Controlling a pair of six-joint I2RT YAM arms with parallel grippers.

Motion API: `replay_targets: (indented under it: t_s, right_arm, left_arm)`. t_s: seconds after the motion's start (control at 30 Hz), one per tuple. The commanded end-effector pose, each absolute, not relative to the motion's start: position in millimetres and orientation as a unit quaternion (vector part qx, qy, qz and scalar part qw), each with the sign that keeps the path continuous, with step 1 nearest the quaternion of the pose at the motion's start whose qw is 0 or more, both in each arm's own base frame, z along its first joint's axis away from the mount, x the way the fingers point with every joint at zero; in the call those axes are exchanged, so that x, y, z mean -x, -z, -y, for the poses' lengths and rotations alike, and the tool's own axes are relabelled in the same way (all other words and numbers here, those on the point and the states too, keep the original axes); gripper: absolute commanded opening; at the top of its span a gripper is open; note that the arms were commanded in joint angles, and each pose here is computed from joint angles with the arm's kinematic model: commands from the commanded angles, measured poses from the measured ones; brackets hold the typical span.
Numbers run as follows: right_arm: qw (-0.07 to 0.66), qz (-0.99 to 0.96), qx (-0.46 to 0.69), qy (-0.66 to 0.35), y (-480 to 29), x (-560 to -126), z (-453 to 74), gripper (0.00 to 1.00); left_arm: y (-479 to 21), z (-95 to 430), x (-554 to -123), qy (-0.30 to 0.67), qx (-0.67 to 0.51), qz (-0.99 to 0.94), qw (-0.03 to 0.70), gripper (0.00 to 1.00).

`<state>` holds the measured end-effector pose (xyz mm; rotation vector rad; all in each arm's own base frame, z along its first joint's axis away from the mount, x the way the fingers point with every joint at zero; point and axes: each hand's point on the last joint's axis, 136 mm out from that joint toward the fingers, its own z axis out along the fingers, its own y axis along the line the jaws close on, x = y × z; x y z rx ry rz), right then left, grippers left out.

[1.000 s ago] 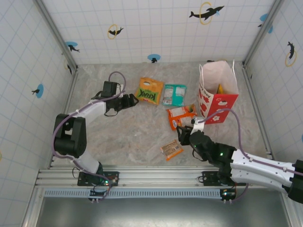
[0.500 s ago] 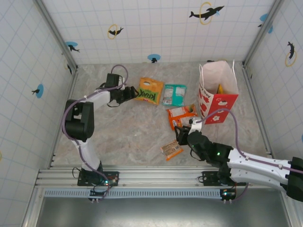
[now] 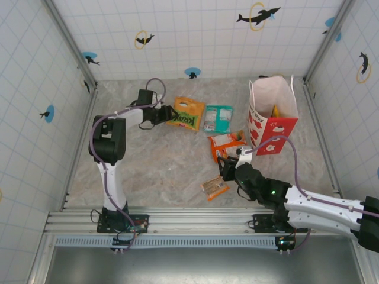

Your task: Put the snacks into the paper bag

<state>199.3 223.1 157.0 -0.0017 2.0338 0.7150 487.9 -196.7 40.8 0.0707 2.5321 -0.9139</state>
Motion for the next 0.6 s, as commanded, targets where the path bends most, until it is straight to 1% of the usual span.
replay_targets:
  t_s: [0.0, 0.1, 0.23, 0.27, 0.43, 0.57]
  right_arm:
    - [0.481, -0.825, -0.004, -0.297, -159, -200, -223, 0.50]
    - [0.482, -0.825, -0.003, -0.296, -159, -200, -223, 0.50]
    - [0.483, -0.825, -0.004, -0.295, -160, -201, -222, 0.50]
    - [0.483, -0.825, -0.004, -0.294, -160, -201, -222, 0.50]
    - [0.484, -0.824, -0.006, -0.295, -161, -201, -221, 0.49]
    - [0.484, -0.823, -0.006, -0.297, -162, -201, -222, 0.49]
  left_arm:
    - [-41, 201, -497, 0.350, -0.043, -0.907, 0.231, 0.68]
    - [-36, 203, -496, 0.359, -0.045, -0.904, 0.226, 0.64]
    - [-34, 207, -496, 0.373, -0.045, -0.899, 0.224, 0.56]
    - [-34, 207, -496, 0.374, -0.045, -0.899, 0.225, 0.52]
    - [-42, 205, -496, 0.376, -0.048, -0.895, 0.236, 0.29]
    - [-53, 203, -493, 0.374, -0.054, -0.892, 0.249, 0.19]
